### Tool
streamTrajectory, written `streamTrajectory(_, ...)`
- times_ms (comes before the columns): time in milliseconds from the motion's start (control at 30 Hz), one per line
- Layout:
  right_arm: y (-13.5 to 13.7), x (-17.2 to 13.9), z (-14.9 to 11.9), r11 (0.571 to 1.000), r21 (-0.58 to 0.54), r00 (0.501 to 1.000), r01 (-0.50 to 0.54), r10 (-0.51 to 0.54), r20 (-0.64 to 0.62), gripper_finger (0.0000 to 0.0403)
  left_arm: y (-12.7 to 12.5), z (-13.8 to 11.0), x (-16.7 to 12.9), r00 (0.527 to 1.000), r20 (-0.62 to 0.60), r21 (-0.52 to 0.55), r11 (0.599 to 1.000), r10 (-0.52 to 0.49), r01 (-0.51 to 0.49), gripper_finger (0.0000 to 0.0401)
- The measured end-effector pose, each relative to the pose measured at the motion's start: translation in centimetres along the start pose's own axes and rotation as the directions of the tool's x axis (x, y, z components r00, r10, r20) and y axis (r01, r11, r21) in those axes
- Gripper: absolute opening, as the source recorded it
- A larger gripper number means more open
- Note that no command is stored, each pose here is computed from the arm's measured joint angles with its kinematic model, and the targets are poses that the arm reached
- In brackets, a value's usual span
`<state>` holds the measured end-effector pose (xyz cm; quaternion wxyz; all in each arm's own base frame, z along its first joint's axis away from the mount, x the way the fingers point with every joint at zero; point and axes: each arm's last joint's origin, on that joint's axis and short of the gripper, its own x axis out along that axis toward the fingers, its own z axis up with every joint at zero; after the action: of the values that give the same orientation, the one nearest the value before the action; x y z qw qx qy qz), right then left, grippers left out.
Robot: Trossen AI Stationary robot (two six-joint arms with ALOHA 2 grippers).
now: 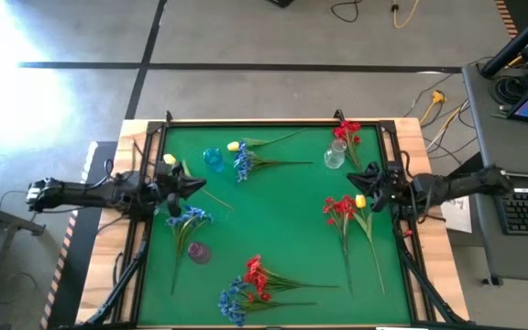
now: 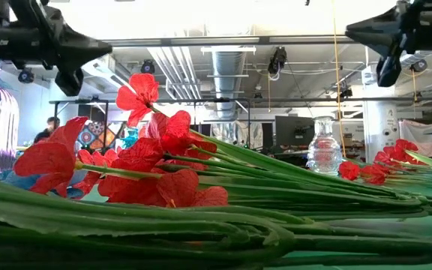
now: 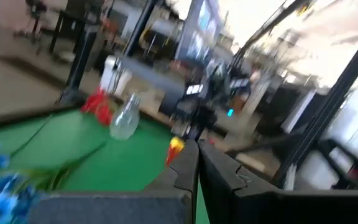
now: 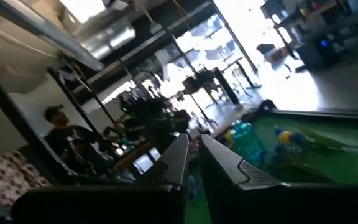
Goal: Sort flowers into vase by color
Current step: Put the middle right red flowers into the purple vase
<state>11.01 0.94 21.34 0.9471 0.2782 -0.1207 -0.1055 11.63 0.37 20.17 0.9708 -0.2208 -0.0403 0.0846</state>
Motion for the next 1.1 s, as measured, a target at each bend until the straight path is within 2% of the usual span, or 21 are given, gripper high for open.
streamTrajectory(100,0.7,1.8,-0.4,0.994,-0.039,0.989,0.101,-0.105,-0.107,0.0031,-0.1,0.0,0.6,0.991,-0.117,-0.002,0.998,0.058,-0.058,0.0000)
streamTrajectory(167,1.1,2.9,-0.8,0.984,-0.066,0.963,0.166,-0.176,-0.205,0.0031,-0.2,0.0,1.0,0.981,-0.175,0.011,0.996,0.087,-0.086,0.0000)
streamTrajectory(233,1.7,3.8,-0.7,0.970,-0.088,0.924,0.227,-0.243,-0.295,0.0031,-0.3,0.0,1.3,0.971,-0.215,0.026,0.994,0.106,-0.103,0.0000)
streamTrajectory(300,2.3,4.6,-0.5,0.948,-0.115,0.864,0.296,-0.317,-0.391,0.0031,-0.5,0.2,1.6,0.967,-0.227,0.046,0.993,0.113,-0.105,0.0000)
streamTrajectory(433,3.6,6.1,-0.2,0.899,-0.161,0.711,0.408,-0.423,-0.562,0.0031,-0.8,0.6,2.1,0.966,-0.232,0.073,0.992,0.115,-0.101,0.0000)
streamTrajectory(533,4.7,7.3,0.0,0.866,-0.161,0.604,0.473,-0.452,-0.657,0.0031,-0.9,0.8,2.2,0.967,-0.230,0.083,0.992,0.114,-0.098,0.0000)
streamTrajectory(700,5.7,8.8,-0.7,0.772,-0.210,0.359,0.599,-0.494,-0.792,0.0031,-1.2,1.5,2.1,0.973,-0.207,0.142,0.987,0.102,-0.074,0.0000)
streamTrajectory(867,6.3,9.9,-1.8,0.695,-0.304,0.115,0.652,-0.486,-0.866,0.0048,-1.8,2.8,2.2,0.981,-0.175,0.189,0.981,0.086,-0.052,0.0000)
streamTrajectory(933,6.8,10.3,-2.5,0.692,-0.330,0.048,0.642,-0.466,-0.884,0.0068,-2.1,3.3,2.1,0.981,-0.173,0.202,0.978,0.084,-0.049,0.0000)
streamTrajectory(1033,7.4,10.8,-3.6,0.694,-0.344,-0.015,0.633,-0.433,-0.901,0.0109,-2.5,4.2,2.1,0.980,-0.180,0.217,0.975,0.088,-0.048,0.0000)
streamTrajectory(1100,7.5,10.9,-4.5,0.663,-0.364,-0.053,0.654,-0.440,-0.897,0.0143,-2.7,4.8,1.9,0.976,-0.195,0.221,0.974,0.096,-0.052,0.0000)
